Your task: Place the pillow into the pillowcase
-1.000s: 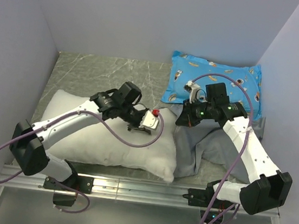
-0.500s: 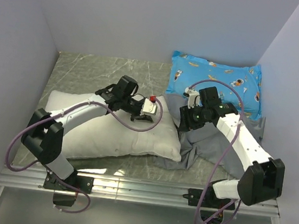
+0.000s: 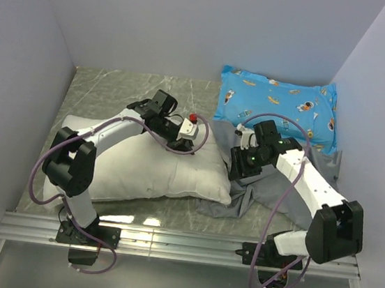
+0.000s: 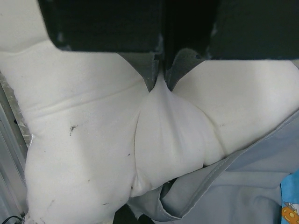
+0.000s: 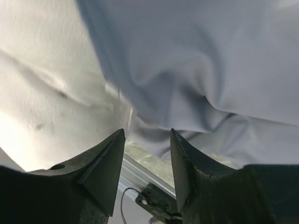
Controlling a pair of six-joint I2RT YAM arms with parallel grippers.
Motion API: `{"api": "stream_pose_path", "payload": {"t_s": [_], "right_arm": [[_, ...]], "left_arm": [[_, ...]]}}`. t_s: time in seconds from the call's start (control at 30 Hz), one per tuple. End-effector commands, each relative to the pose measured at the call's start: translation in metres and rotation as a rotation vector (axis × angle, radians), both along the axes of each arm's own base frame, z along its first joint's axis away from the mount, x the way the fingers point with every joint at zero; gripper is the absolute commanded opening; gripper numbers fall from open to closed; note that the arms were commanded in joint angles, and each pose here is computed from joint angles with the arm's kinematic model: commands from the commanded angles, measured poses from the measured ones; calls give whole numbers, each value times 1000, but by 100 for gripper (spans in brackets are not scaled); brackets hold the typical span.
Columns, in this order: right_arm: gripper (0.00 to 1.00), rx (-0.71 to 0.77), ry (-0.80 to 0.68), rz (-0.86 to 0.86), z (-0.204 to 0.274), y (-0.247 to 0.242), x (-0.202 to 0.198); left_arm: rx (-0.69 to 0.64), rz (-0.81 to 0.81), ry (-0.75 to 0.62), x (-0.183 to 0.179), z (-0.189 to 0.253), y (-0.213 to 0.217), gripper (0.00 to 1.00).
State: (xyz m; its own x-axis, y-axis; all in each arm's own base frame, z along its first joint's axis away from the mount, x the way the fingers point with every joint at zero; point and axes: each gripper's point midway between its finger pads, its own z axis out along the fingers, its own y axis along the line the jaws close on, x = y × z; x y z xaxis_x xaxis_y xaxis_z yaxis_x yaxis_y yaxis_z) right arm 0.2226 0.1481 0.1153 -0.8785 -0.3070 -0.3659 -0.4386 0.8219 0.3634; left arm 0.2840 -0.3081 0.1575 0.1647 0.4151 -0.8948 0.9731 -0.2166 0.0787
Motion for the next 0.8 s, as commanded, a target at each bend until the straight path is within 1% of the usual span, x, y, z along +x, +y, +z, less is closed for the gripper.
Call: {"api": "stream_pose_path", "payload": {"t_s": [0.0, 0.1, 0.13, 0.17, 0.2, 0.23, 0.27, 0.3, 0.33, 0.37, 0.4, 0.43, 0.47, 0.5, 0.57, 0.6, 0.67, 0.73, 0.77], "right_arm": [[50, 53, 56, -6, -13, 16, 8], [51, -16, 19, -23, -31, 14, 27], [51, -28, 20, -51, -34, 13, 30], [49, -38, 17, -57, -37, 12, 32], [33, -47, 21, -51, -40, 11, 33], [20, -48, 23, -43, -39, 10, 32], [0, -48, 14, -7, -36, 8, 31], [0, -39, 15, 13, -27, 5, 21], [0, 9, 15, 39, -17, 6, 15], [0, 27, 4, 70, -9, 4, 7], [0, 39, -35, 155, 8, 0, -7], [0, 45, -56, 197, 15, -2, -14], [0, 61, -112, 251, 28, -2, -19], [0, 66, -108, 267, 32, -3, -27], [0, 83, -123, 305, 37, -3, -33], [0, 91, -107, 321, 38, -2, -38], [0, 112, -99, 333, 39, 1, -39], [0, 130, -98, 338, 40, 4, -39], [0, 137, -94, 333, 40, 5, -38]], "left_arm": [[0, -30, -8, -4, -2, 3, 1], [0, -26, -6, -2, -1, 2, 0], [0, -19, -2, -1, 0, 3, 0], [-1, -12, -8, 1, 0, 2, 0], [-6, -3, -14, 4, 1, 1, 1], [0, 41, 22, 8, 2, 2, 0], [-2, 97, -28, 26, 2, -1, 0], [7, 164, -47, 40, 1, -1, 0], [18, 280, 29, 50, 0, 0, 0], [22, 353, 21, 65, -3, 0, 0], [45, 452, -13, 85, -6, 4, 0], [57, 517, 25, 92, -9, 5, 0], [73, 563, 41, 102, -15, 5, 0], [94, 626, 45, 111, -20, 9, 0], [115, 716, 84, 117, -32, 13, 0], [116, 741, 69, 120, -33, 15, 0], [107, 699, 65, 105, -32, 17, 0], [94, 623, 71, 86, -24, 16, 13], [74, 586, 59, 77, -8, 16, 17]]}}
